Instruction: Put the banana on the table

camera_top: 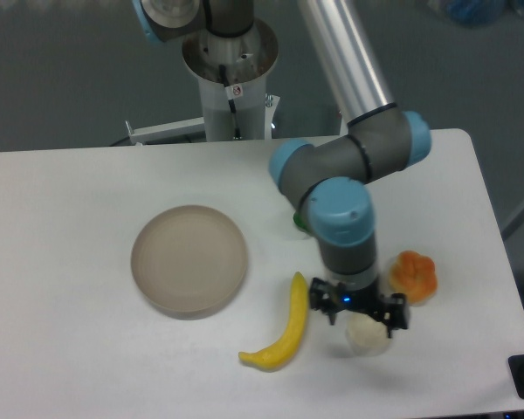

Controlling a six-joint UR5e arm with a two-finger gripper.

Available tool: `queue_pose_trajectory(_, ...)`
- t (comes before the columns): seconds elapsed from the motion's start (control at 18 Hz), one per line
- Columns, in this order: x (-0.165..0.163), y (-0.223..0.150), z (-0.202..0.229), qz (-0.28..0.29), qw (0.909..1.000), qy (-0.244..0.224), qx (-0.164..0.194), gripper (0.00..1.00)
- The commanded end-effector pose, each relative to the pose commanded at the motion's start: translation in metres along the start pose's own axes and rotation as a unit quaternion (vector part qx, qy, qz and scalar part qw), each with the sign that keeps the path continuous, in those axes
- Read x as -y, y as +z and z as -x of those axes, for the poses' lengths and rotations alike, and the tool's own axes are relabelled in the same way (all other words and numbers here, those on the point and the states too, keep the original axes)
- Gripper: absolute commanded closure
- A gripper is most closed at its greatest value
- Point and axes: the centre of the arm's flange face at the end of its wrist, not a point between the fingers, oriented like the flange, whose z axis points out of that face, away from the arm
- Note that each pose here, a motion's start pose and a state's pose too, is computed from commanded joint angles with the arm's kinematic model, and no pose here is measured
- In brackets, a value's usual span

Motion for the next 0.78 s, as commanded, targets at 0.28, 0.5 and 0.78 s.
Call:
queue_pose_trajectory(0.28, -0.029, -0.012, 0.042, 0.003, 0.9969, 0.075, 0.023, 0.0)
queue_pose_trajectory(0.5, -0.03, -0.011, 0.043, 0.004, 0.995, 0.097, 0.022, 0.0)
queue_pose_trajectory(0.78, -0.03, -0.013, 0.045, -0.002, 0.9952, 0.095, 0.022, 0.0)
